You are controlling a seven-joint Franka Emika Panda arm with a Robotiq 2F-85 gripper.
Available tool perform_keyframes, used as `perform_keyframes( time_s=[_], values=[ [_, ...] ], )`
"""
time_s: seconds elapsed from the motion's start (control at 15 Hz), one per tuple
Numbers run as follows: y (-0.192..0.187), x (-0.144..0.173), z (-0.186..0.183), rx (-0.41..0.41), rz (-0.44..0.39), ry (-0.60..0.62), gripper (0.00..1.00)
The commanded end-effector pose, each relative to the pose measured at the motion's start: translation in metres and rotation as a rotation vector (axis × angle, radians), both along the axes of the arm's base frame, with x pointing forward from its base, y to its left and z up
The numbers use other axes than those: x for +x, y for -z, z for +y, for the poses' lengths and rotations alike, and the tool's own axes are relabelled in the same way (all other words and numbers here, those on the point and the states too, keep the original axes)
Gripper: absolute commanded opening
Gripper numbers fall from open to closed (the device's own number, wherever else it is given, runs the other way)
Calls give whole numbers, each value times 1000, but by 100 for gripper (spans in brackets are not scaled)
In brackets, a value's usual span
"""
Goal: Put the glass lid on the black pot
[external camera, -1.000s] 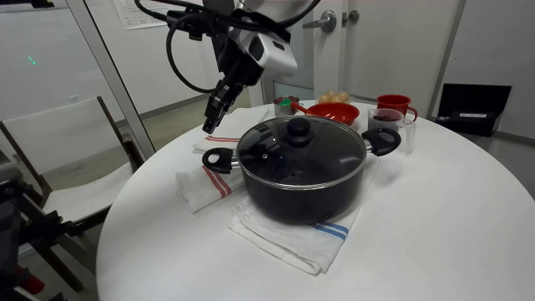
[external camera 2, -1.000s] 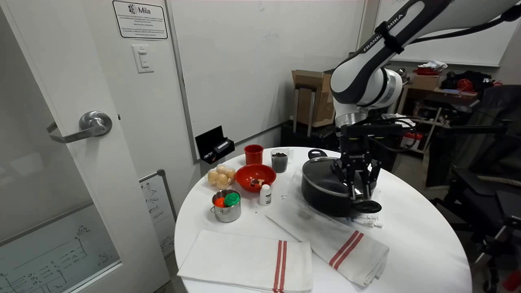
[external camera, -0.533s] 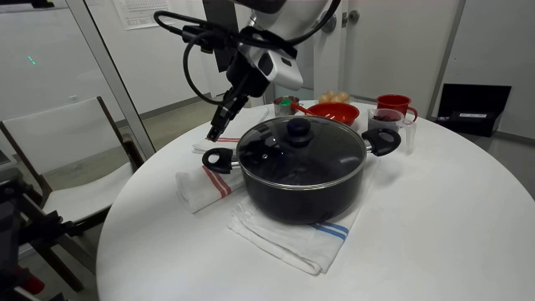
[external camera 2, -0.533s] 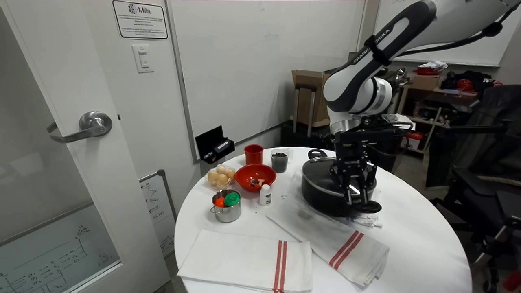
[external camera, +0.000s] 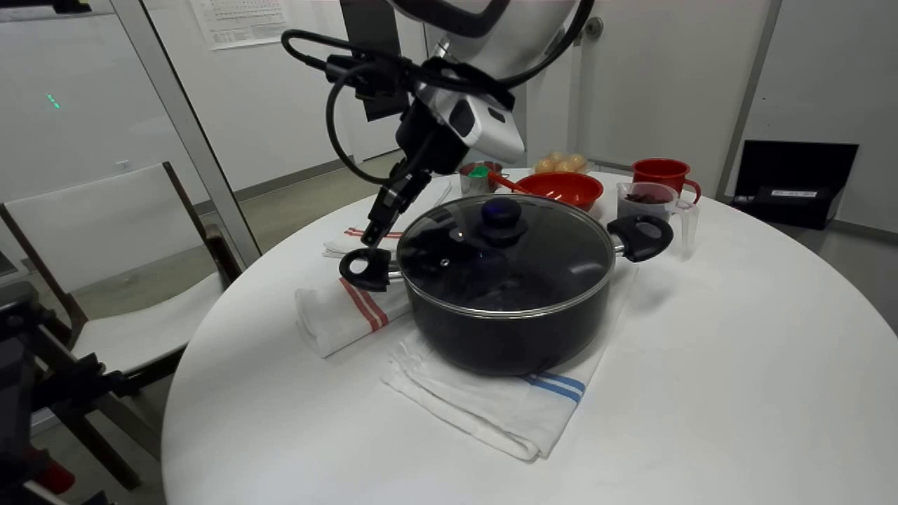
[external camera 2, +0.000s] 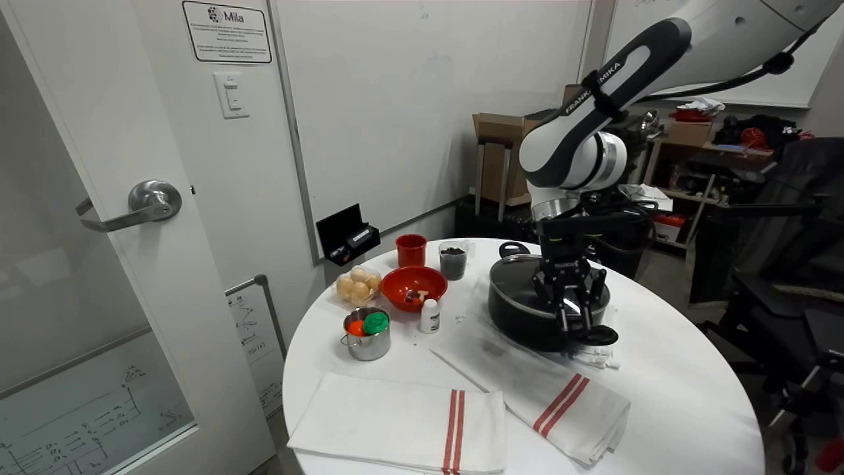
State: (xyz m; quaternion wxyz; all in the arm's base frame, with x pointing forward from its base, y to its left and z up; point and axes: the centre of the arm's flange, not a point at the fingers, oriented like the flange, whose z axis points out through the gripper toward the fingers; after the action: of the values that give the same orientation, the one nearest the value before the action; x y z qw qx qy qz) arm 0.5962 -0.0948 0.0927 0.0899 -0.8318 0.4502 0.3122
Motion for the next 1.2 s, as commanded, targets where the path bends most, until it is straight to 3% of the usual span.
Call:
perform_keyframes(
  time_s=[0.0, 0.73, 1.13],
  values=[
    [-2, 12, -7, -46, 30, 5, 39],
    [-11, 17, -10, -154, 6, -28, 39],
    [-19, 18, -3, -155, -21, -50, 36]
  ],
)
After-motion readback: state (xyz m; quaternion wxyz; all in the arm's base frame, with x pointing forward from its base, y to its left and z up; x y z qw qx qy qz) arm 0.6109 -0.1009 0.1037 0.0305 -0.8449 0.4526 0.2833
